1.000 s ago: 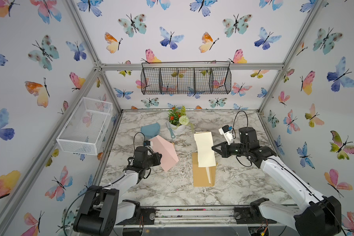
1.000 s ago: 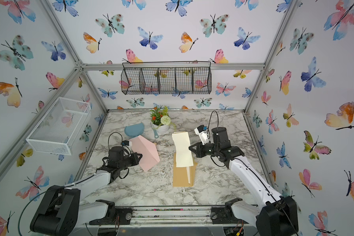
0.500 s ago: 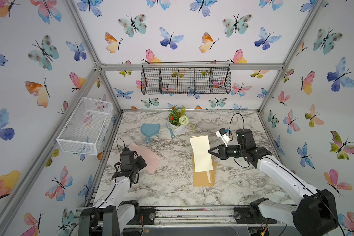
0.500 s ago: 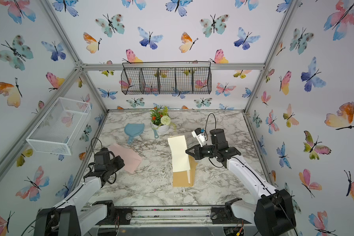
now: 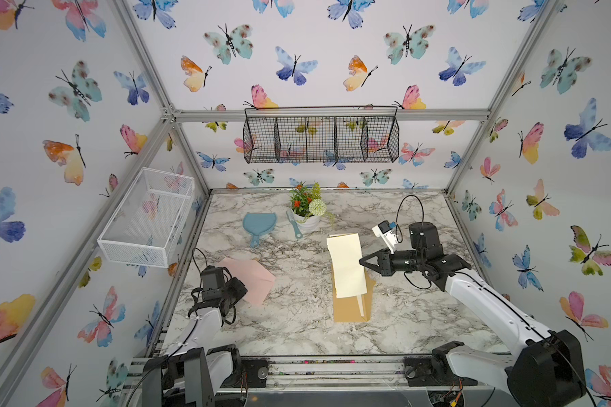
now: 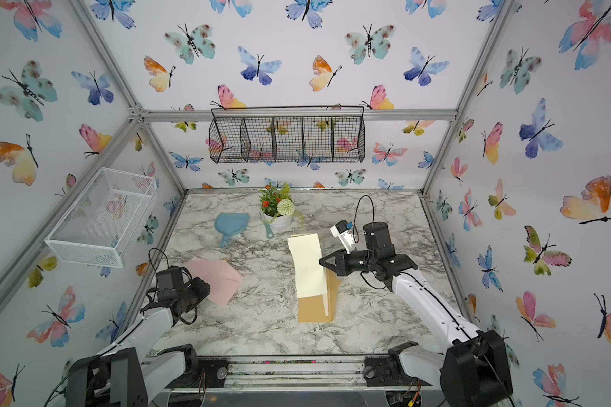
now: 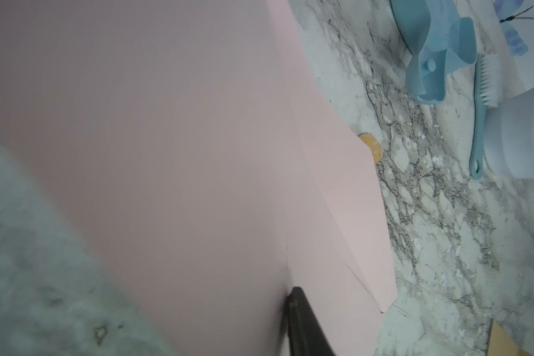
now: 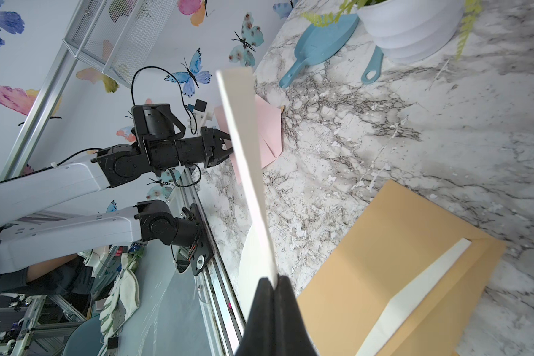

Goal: Take the letter paper out of the envelope
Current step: Place the envelope at the center of the board, then unfold the letter paper.

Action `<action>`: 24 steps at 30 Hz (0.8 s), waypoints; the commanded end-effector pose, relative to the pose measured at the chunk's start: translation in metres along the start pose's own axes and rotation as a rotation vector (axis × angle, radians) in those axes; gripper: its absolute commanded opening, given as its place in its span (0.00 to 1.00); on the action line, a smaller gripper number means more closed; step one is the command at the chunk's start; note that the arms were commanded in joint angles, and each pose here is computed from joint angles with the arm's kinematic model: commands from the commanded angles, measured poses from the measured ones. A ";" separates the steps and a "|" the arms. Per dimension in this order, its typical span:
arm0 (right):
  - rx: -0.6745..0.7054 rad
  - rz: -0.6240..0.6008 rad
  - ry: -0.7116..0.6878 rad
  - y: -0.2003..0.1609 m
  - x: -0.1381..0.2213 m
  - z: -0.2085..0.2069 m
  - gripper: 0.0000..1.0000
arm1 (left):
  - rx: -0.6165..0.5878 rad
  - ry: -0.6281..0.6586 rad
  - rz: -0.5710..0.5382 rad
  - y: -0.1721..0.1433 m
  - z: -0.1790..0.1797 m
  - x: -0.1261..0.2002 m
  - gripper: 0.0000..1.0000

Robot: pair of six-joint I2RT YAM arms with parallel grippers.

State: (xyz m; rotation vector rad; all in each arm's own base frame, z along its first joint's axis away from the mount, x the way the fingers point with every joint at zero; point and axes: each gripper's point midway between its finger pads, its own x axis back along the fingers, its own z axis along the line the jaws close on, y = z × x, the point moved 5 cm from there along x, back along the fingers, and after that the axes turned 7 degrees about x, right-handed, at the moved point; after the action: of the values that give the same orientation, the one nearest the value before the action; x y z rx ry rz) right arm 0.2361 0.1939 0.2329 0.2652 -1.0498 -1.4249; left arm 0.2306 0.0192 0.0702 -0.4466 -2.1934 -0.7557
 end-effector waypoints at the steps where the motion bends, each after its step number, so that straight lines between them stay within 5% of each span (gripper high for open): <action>1: -0.008 0.009 0.029 -0.005 -0.003 0.001 0.02 | 0.043 -0.022 -0.027 0.000 0.002 0.006 0.58; 4: -0.008 0.010 0.037 -0.004 -0.006 0.000 0.02 | 0.052 -0.018 -0.047 0.002 0.002 0.010 0.89; 5: -0.005 0.007 0.042 -0.003 -0.006 0.001 0.02 | 0.052 -0.012 -0.048 0.003 0.002 0.011 0.93; 12: 0.005 0.013 0.153 0.000 -0.012 0.006 0.02 | 0.048 -0.088 -0.029 0.003 -0.014 0.029 0.91; 16: 0.002 0.049 0.381 -0.002 -0.025 0.011 0.02 | -0.005 -0.313 0.008 -0.010 -0.039 0.051 0.84; 24: -0.018 0.062 0.498 0.006 -0.044 0.001 0.02 | -0.171 -0.748 0.110 -0.040 -0.079 0.097 0.79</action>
State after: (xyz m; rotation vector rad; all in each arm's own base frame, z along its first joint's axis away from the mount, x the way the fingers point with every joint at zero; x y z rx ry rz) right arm 0.2470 0.2266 0.1979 0.3953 -0.6755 -1.2610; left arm 0.2013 -0.0310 0.1599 -0.7707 -2.6864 -0.8262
